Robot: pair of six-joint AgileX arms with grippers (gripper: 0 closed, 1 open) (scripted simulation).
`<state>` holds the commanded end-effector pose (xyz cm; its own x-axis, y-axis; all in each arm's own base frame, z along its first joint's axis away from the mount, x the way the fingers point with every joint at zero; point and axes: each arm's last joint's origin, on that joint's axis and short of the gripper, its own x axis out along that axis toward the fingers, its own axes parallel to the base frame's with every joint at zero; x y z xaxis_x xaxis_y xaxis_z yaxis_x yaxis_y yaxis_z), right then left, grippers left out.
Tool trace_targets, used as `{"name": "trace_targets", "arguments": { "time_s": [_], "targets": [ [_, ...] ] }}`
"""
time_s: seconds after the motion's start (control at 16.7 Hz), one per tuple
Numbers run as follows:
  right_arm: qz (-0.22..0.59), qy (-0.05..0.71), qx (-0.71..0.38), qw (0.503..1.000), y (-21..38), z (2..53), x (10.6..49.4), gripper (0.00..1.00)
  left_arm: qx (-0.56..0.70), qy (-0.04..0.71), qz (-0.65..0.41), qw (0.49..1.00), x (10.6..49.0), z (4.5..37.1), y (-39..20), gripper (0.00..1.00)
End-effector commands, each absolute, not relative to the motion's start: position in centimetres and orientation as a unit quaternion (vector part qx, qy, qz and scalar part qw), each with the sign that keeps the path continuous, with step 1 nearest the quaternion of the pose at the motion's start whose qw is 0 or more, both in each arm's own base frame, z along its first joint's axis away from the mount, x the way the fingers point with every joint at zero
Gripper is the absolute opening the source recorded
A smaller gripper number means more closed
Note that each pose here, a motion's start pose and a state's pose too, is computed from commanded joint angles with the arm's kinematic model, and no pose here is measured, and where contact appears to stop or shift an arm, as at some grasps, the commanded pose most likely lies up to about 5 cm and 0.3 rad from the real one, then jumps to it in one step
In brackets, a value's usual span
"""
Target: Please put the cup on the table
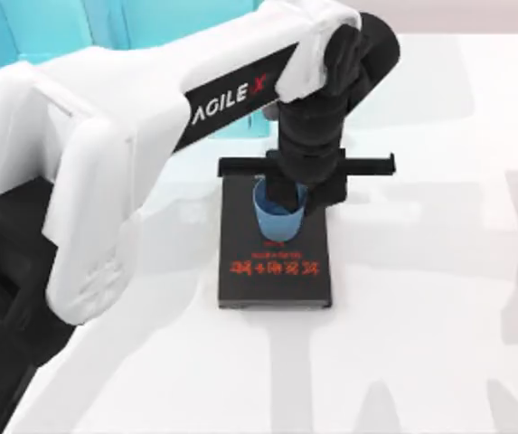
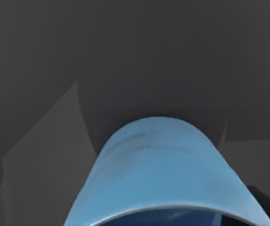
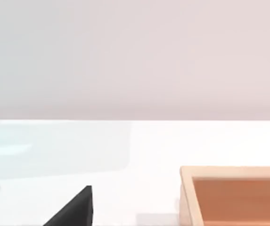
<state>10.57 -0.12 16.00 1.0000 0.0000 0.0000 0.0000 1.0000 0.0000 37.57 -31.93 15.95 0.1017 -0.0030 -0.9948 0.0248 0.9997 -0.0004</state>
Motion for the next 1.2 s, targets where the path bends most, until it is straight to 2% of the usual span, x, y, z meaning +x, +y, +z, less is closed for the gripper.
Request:
{"name": "trace_targets", "arguments": {
  "time_s": [0.36,0.72,1.2],
  "targets": [
    [0.0,0.0,0.0,1.0,-0.1,16.0,10.6,1.0,0.007,0.669,-0.01,0.743,37.6,20.3,-32.0,0.0],
    [0.0,0.0,0.0,1.0,-0.1,16.0,10.6,1.0,0.008,0.67,-0.01,0.742,37.6,20.7,-31.7,0.0],
    [0.0,0.0,0.0,1.0,-0.1,16.0,10.6,1.0,0.012,0.693,-0.003,0.721,38.9,24.1,-23.3,0.0]
  ]
}}
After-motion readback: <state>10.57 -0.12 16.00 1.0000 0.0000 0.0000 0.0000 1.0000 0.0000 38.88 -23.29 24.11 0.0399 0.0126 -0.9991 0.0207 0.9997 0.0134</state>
